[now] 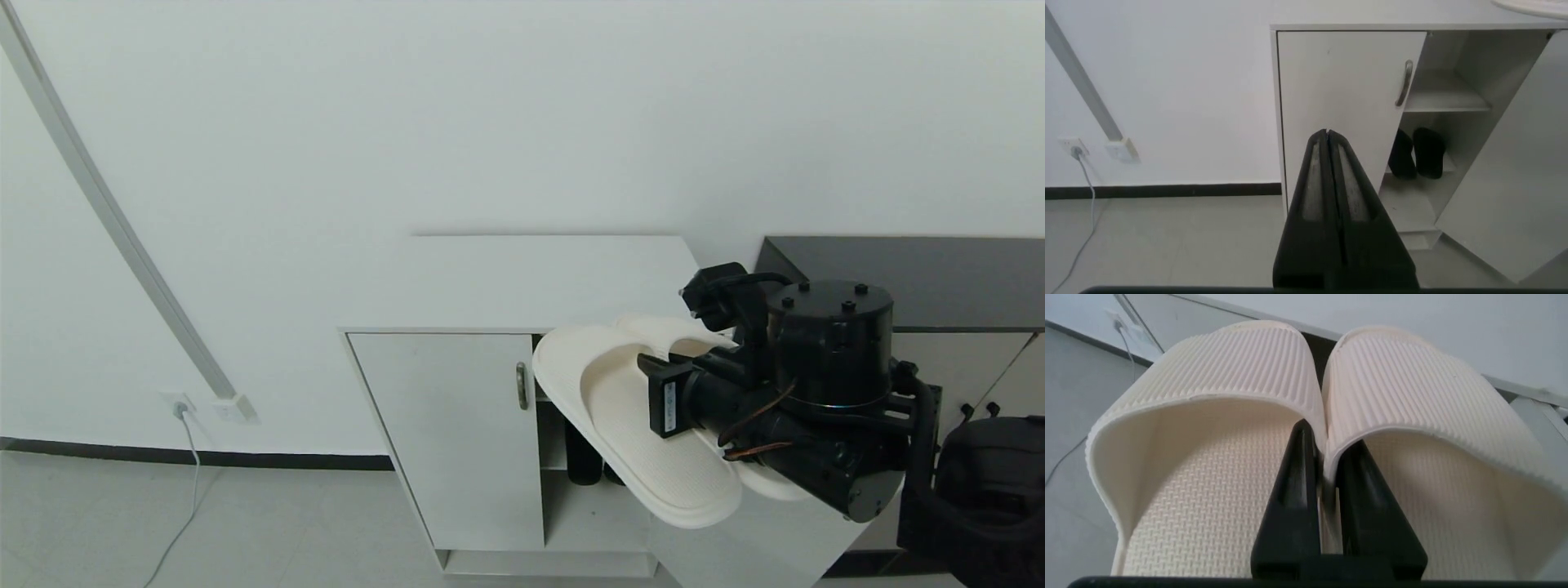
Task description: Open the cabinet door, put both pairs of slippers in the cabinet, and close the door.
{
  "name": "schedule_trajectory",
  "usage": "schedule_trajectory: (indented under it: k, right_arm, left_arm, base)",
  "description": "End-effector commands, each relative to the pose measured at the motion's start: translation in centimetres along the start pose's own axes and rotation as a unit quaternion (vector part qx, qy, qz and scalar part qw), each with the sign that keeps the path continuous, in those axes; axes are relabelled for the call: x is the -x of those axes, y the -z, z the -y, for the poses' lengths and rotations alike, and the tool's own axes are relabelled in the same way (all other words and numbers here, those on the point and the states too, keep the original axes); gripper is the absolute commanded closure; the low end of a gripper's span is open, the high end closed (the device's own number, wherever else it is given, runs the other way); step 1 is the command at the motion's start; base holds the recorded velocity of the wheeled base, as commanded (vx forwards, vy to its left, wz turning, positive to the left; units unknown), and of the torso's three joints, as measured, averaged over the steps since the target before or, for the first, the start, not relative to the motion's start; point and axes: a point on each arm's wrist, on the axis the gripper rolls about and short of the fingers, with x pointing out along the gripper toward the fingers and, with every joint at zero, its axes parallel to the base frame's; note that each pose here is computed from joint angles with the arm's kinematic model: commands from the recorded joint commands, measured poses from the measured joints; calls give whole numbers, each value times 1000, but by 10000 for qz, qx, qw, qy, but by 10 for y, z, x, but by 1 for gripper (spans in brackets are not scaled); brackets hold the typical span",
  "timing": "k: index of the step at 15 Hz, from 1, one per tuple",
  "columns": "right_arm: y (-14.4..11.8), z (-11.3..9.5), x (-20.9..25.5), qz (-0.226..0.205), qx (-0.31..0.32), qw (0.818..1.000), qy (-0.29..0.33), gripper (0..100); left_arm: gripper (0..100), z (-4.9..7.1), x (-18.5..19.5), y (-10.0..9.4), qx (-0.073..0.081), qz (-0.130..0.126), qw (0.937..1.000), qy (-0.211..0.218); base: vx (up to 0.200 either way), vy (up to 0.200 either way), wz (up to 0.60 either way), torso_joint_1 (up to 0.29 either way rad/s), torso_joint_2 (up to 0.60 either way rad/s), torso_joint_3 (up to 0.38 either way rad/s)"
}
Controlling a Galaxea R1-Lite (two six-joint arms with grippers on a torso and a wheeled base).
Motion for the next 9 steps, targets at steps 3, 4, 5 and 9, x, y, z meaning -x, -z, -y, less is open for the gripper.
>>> schedule_trajectory:
  k: [3, 4, 5, 9]
  right_arm:
    - [4, 0, -1, -72, 25, 10000, 13, 100]
    - [4, 0, -1, -72, 25, 10000, 13, 100]
    - [5, 0, -1, -79, 29, 10000, 6, 100]
    - [6, 0, -1, -101, 44, 9999, 9, 100]
  left_arm:
    - [100, 0, 0, 0, -8, -7, 10000, 2]
    - [100, 0, 0, 0, 0, -7, 10000, 2]
    - [100, 0, 0, 0, -8, -7, 10000, 2]
    - [100, 0, 0, 0, -8, -7, 10000, 2]
  base:
    - [0, 0, 0, 0, 0, 0]
    - [0, 0, 0, 0, 0, 0]
    - [0, 0, 0, 0, 0, 0]
    - [0, 0, 0, -157, 375, 212]
